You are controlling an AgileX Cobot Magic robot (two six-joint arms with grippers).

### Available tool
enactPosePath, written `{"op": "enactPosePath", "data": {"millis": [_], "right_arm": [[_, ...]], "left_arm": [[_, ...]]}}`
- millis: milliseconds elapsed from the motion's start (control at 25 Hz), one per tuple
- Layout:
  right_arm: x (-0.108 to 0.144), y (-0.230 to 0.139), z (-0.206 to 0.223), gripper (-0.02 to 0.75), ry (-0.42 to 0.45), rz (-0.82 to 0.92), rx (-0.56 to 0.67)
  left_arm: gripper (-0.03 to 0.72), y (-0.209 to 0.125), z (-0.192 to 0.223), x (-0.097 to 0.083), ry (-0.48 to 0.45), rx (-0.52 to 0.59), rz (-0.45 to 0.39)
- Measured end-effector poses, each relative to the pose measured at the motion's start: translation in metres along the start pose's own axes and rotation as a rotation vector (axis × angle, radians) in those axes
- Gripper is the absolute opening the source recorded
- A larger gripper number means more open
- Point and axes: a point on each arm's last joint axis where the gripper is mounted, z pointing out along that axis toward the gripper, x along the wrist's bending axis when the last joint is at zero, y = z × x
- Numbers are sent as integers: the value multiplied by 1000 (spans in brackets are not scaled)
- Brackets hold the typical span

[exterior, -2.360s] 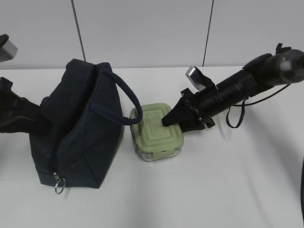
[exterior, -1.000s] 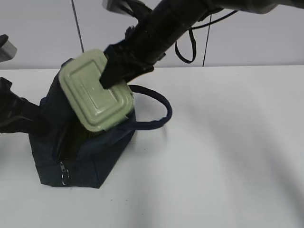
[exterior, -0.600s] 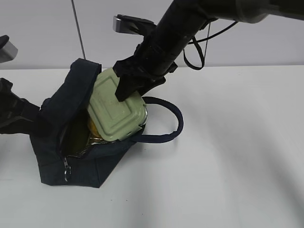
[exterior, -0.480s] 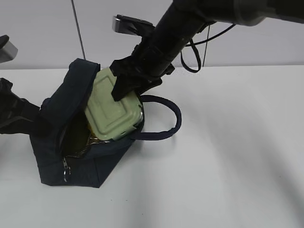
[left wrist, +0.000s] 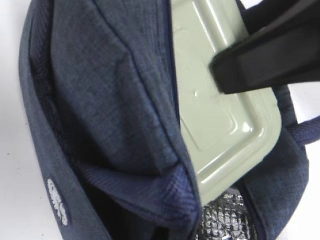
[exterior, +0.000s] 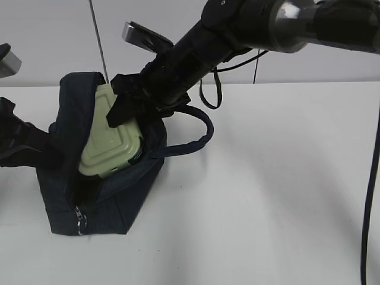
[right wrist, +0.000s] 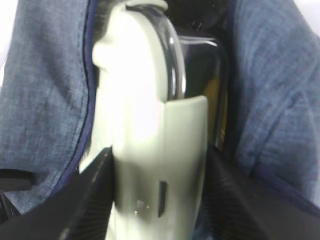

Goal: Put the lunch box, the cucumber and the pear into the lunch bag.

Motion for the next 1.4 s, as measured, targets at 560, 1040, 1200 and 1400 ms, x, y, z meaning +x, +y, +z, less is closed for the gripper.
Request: {"op": "enactPosePath", "data": {"millis": [560,1040,1200,1400], "right_arm": [[14,11,-29,561,68,-75,-59],[4,-5,-49,499,-136,-50,164],[-6,-8,-37,489,-130,-18,188],[-16,-16,-10,403,-64,-8,227]], "left_arm": [[-18,-1,0,0,-3,6,1],[-18,-1,0,0,-3,6,1],[-18,-1,0,0,-3,6,1],[-18,-1,0,0,-3,6,1]]}}
